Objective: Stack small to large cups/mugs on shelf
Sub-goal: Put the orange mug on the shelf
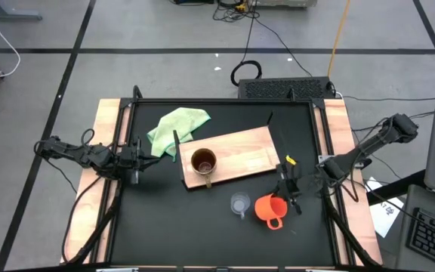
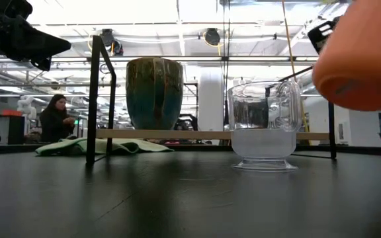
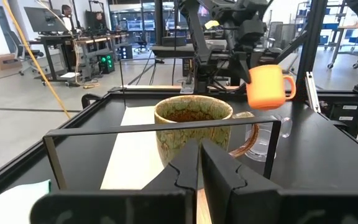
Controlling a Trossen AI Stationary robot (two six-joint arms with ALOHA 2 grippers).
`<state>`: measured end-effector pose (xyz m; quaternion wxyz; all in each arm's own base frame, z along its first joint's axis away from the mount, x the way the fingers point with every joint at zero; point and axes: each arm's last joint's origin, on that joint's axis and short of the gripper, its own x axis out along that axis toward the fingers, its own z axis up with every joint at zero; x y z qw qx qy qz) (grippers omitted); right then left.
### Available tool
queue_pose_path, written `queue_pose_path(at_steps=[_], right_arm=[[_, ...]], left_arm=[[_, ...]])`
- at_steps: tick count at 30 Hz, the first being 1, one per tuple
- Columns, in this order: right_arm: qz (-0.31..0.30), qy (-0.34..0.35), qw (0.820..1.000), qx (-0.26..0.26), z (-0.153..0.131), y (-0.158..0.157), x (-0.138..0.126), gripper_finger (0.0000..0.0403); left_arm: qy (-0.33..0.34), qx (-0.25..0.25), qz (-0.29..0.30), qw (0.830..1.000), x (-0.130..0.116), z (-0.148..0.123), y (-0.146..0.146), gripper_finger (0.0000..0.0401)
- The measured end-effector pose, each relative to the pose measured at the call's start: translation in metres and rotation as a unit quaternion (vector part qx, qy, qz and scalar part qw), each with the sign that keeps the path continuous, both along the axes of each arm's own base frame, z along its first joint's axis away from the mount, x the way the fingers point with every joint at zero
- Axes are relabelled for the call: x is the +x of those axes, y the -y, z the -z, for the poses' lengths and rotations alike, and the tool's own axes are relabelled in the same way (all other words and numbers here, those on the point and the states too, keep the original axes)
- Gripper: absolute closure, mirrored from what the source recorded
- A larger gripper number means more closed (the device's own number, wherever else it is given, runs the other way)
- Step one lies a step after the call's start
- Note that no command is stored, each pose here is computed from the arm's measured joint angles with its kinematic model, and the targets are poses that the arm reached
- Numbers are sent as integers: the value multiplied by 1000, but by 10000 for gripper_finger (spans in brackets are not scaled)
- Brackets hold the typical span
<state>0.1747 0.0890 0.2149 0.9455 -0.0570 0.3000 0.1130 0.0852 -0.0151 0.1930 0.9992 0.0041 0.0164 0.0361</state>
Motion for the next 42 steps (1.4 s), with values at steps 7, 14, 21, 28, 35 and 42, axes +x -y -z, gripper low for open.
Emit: queue_pose_path(at_steps=[7, 14, 21, 28, 35, 42], right_arm=[[24, -23, 999, -30, -27, 21, 6, 403], [16, -23, 999, -22, -50, 39, 18, 403], [22, -52, 998, -23, -60, 58, 31, 402], [11, -83, 996, -28, -71, 72, 53, 402], [12, -115, 991, -64, -84, 90, 81, 402], [-2, -126, 990, -70, -86, 111, 101, 402]], left_arm=[[-1, 0, 0, 1000, 0, 0, 0, 380], [-4, 5, -5, 1000, 0, 1, 0, 380], [-9, 15, -13, 1000, 0, 2, -1, 380], [-11, 16, -13, 1000, 0, 2, -1, 380], [-10, 12, -13, 1000, 0, 2, -1, 380], [-12, 2, -13, 1000, 0, 3, -1, 380]])
